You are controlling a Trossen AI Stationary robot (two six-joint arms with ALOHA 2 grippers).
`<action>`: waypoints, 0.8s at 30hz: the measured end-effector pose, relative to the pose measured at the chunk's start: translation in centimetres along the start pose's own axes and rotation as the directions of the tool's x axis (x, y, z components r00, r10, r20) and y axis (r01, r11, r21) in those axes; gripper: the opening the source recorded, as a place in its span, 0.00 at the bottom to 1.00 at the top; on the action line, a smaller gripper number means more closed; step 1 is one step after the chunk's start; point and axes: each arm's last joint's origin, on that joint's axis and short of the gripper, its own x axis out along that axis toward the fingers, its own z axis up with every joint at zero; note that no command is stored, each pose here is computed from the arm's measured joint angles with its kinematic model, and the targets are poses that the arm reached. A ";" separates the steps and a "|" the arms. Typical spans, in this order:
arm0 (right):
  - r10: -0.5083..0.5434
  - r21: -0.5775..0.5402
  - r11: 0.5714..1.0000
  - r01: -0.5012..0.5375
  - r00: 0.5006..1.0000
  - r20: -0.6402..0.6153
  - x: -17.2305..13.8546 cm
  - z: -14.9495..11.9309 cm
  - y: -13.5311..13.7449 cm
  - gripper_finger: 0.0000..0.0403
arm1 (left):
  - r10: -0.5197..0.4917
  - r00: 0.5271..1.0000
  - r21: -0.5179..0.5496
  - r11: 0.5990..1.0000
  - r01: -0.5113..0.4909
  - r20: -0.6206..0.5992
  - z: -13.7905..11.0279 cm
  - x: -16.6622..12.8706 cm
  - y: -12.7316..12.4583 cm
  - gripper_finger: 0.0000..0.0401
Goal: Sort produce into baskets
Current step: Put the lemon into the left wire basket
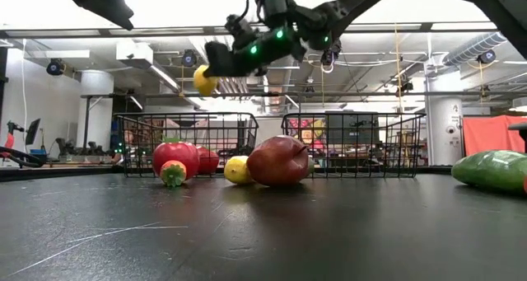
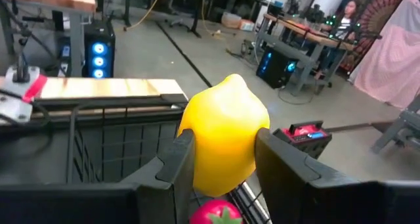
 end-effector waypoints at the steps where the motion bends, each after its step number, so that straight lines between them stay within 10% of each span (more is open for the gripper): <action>1: -0.001 -0.001 1.000 0.001 1.000 0.005 0.3 -0.4 0.2 0.33 | 0.000 1.000 0.000 1.000 0.000 0.000 0.0 0.0 0.0 0.86; 9: 0.010 0.106 0.994 -0.002 0.997 -0.074 1.0 -1.9 0.6 0.33 | 0.003 1.000 0.002 1.000 -0.003 -0.004 0.0 0.0 0.0 0.86; 24: 0.112 0.120 0.991 -0.061 0.866 -0.487 1.8 3.0 -1.8 0.33 | 0.026 1.000 0.012 1.000 -0.026 0.009 -0.1 0.0 0.2 0.86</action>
